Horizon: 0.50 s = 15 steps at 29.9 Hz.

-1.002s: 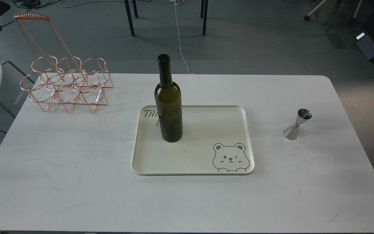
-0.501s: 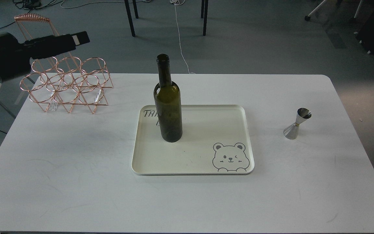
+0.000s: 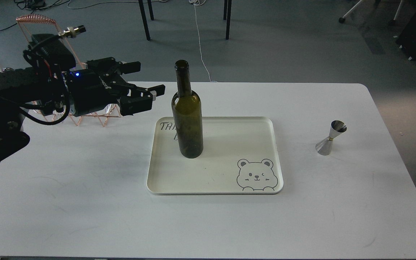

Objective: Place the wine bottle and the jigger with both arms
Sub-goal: 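Reach the left gripper toward the wine bottle neck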

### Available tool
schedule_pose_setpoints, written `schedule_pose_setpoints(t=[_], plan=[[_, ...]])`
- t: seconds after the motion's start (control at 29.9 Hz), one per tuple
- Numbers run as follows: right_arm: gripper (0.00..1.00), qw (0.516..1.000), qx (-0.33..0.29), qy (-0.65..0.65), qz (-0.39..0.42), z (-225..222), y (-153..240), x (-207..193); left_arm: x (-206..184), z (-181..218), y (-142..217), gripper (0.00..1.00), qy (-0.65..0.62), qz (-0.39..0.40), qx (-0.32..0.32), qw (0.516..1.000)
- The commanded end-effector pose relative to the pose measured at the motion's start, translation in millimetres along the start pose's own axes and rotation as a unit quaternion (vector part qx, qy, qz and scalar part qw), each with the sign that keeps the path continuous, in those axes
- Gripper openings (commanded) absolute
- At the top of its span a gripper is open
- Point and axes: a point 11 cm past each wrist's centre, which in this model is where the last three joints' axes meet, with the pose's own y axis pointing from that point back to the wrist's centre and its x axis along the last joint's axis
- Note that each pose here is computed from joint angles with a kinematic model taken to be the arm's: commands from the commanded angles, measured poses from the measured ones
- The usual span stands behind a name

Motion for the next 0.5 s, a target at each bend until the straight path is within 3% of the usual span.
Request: schedule_pose_setpoints(t=[0.0,0.4,0.47], plan=[[0.98,1.0,0.0,-0.001,-0.002,0,0,-1,2,13,-17,0.94,-0.004,0.017,-0.02,1.0],[0.98,1.0,0.005,-0.002,-0.004,-5,-3,-3,2,18,-49,0.89,0.02,0.048,-0.012,0.999],[0.98,1.0,0.006,-0.002,-0.003,-5,-3,-3,1,18,-53,0.79,0.024,0.049,-0.009,0.998]])
